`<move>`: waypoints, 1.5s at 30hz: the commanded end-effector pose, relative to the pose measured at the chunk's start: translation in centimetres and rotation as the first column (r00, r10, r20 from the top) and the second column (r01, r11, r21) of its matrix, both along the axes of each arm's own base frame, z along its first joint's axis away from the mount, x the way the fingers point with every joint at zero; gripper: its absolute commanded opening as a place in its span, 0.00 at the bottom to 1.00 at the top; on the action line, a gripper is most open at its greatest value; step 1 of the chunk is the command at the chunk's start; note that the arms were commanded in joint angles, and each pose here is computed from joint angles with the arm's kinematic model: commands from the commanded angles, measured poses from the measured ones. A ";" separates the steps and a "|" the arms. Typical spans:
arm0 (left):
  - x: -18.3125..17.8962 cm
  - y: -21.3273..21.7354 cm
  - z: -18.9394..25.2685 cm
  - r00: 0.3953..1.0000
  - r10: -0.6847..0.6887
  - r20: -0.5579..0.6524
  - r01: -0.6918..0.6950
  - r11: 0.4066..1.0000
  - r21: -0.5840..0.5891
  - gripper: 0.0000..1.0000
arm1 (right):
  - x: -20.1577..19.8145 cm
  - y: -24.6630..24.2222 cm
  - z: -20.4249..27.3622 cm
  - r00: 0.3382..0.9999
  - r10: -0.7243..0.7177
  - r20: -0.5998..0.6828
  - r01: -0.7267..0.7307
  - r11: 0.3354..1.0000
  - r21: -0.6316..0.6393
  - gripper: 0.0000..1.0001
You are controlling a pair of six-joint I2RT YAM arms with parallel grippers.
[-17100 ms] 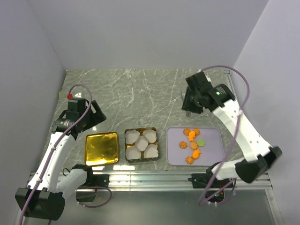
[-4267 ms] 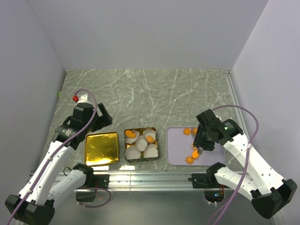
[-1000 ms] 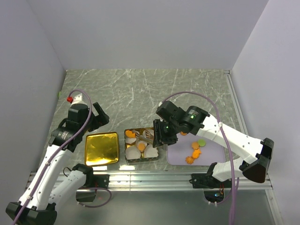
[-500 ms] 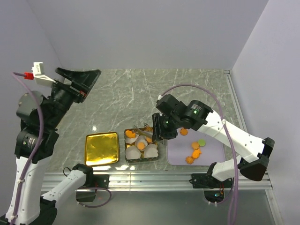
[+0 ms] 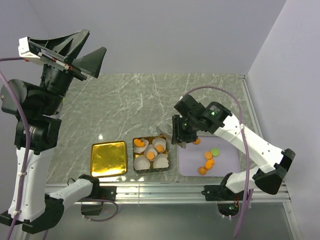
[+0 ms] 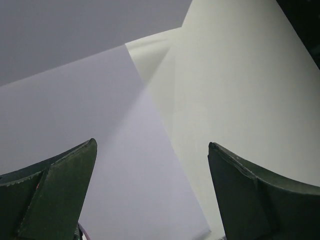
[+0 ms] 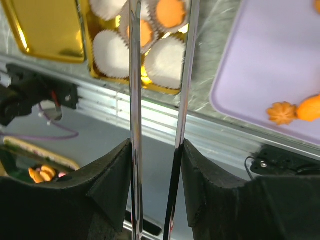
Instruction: Pack the cookies
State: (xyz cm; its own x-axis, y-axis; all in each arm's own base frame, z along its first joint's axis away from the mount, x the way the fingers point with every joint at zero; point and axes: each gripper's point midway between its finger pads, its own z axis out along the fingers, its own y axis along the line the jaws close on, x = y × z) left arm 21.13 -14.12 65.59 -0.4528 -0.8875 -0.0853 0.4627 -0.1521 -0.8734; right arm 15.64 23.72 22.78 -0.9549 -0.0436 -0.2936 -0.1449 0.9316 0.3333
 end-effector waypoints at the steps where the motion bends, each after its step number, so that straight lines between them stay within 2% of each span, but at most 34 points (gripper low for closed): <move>1: -2.9 -0.1 3.5 0.989 -0.118 0.086 0.126 0.988 -0.092 0.99 | 1.0 -1.5 1.9 0.996 -0.061 0.058 0.062 0.998 -0.009 0.48; 8: -3.0 -0.9 5.3 0.962 -0.242 0.125 0.259 0.955 -0.145 0.99 | 0.9 -2.4 3.5 0.982 -0.180 0.050 0.178 0.984 0.028 0.48; 14: -1.4 -1.9 4.7 0.935 -0.347 0.069 0.354 0.916 -0.186 0.99 | -0.8 -3.7 4.2 0.945 -0.327 0.021 0.320 0.935 0.153 0.48; 24: -1.3 -2.8 6.2 0.905 -0.416 0.089 0.425 0.890 -0.168 0.99 | -3.1 -7.8 5.6 0.888 -0.459 0.015 0.451 0.878 0.157 0.48; 27: 0.3 -4.2 3.7 0.896 -0.442 0.033 0.443 0.891 -0.095 0.99 | -3.6 -8.4 5.5 0.877 -0.480 0.009 0.472 0.867 0.162 0.49; 29: 0.1 -4.7 1.7 0.895 -0.445 0.009 0.445 0.894 -0.040 0.99 | -3.7 -8.7 5.2 0.874 -0.487 0.009 0.479 0.864 0.156 0.50; 30: 1.4 -5.1 -0.9 0.896 -0.443 -0.039 0.442 0.896 -0.032 1.00 | -3.7 -8.9 4.5 0.874 -0.485 0.010 0.480 0.867 0.133 0.50; 31: 0.1 -4.6 -1.1 0.904 -0.428 -0.004 0.428 0.904 -0.005 1.00 | -3.7 -9.0 4.1 0.874 -0.485 0.013 0.481 0.869 0.116 0.50; 32: 0.4 -4.7 -2.6 0.917 -0.398 -0.009 0.398 0.916 0.047 1.00 | -3.5 -9.2 3.7 0.876 -0.481 0.024 0.477 0.873 0.099 0.51; 34: 0.6 -4.7 -5.4 0.935 -0.349 -0.060 0.354 0.925 0.137 1.00 | -3.4 -9.6 2.3 0.879 -0.475 0.032 0.474 0.880 0.042 0.53; 35: 1.6 -4.8 -8.6 0.949 -0.286 -0.132 0.310 0.921 0.237 0.99 | -3.3 -9.9 1.7 0.884 -0.466 0.035 0.465 0.885 0.017 0.53; 37: 2.2 -4.0 -10.9 0.971 -0.175 -0.166 0.223 0.911 0.347 0.99 | -3.0 -10.8 -0.1 0.884 -0.465 0.040 0.467 0.883 -0.056 0.53; 38: 2.7 -3.4 -14.7 0.967 -0.091 -0.240 0.197 0.863 0.465 0.99 | -3.0 -11.2 -0.6 0.885 -0.464 0.042 0.466 0.882 -0.078 0.53; 39: 2.8 -2.7 -15.8 0.968 -0.032 -0.248 0.161 0.838 0.521 0.99 | -2.8 -11.8 -1.4 0.879 -0.475 0.039 0.476 0.872 -0.111 0.53; 40: 3.6 -1.0 -17.4 0.960 0.102 -0.261 0.071 0.812 0.579 0.99 | -2.7 -12.4 -1.9 0.891 -0.452 0.049 0.454 0.879 -0.144 0.54; 41: 3.8 0.2 -19.1 0.956 0.176 -0.236 0.027 0.748 0.663 0.99 | -2.5 -12.8 -2.1 0.893 -0.447 0.053 0.450 0.879 -0.156 0.54; 42: 3.9 1.4 -22.6 0.919 0.254 -0.300 0.041 0.697 0.716 0.99 | -2.2 -13.5 -2.3 0.888 -0.456 0.059 0.459 0.871 -0.173 0.54; 43: 3.8 3.4 -23.6 0.892 0.359 -0.273 -0.029 0.650 0.759 0.99 | -2.0 -14.0 -2.2 0.891 -0.450 0.068 0.454 0.872 -0.182 0.54; 45: 3.6 5.4 -27.7 0.847 0.456 -0.275 -0.026 0.550 0.835 0.99 | -1.7 -14.7 -2.1 0.910 -0.406 0.080 0.413 0.888 -0.202 0.54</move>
